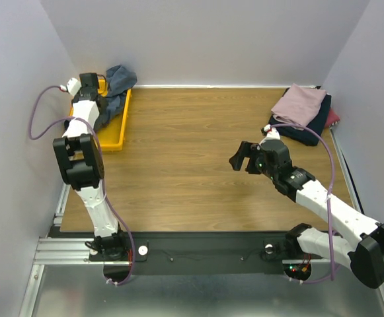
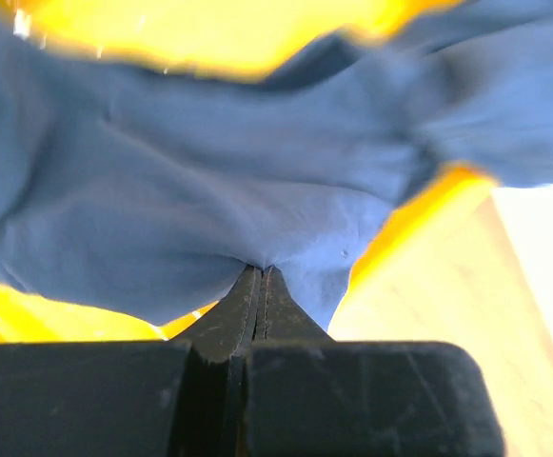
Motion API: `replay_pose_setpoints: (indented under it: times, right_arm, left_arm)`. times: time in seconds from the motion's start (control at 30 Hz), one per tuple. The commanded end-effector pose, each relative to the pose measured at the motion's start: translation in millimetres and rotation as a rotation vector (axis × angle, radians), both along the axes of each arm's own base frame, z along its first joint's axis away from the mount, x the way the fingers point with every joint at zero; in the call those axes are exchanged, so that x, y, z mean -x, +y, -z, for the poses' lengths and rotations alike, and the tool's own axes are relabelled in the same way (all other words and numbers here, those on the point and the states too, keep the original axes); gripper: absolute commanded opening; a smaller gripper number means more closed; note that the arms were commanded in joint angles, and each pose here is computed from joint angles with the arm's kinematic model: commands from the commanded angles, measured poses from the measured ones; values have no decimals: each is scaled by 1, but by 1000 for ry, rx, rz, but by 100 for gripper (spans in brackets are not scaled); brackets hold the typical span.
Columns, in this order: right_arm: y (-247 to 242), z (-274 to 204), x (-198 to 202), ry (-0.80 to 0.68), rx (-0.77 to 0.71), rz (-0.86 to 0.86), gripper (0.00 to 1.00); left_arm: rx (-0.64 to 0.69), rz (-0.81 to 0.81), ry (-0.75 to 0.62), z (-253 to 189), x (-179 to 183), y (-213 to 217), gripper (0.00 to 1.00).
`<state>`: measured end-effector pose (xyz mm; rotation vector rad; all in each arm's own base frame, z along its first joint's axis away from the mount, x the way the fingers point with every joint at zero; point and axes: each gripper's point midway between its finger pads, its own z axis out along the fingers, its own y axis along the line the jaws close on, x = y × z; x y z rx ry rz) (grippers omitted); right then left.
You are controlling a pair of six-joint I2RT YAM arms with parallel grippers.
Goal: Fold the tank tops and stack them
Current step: Grab the tank top from the pile, then move the tank top to the center of the board
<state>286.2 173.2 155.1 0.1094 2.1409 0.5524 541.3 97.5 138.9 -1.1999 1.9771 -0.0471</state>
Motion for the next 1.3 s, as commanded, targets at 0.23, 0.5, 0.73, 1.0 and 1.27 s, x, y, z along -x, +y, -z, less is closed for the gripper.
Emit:
replay_pose_setpoints:
  times: [0.23, 0.5, 0.73, 1.0, 1.27]
  right_arm:
    - [4, -48, -29, -106, -20, 51, 100]
    - [-8, -70, -48, -174, 19, 138, 100]
    - [-12, -90, -51, -222, 3, 165, 100]
    - [-13, -42, -45, -127, 17, 176, 100]
    - [-5, 19, -15, -6, -19, 98, 100]
  left_arm:
    - [-296, 275, -523, -307, 28, -105, 0]
    - [-314, 489, -768, -411, 115, -210, 0]
    - [-265, 660, -839, -417, 175, -265, 0]
    - [-142, 734, -575, -251, 132, -286, 0]
    - [91, 774, -338, -94, 82, -280, 32]
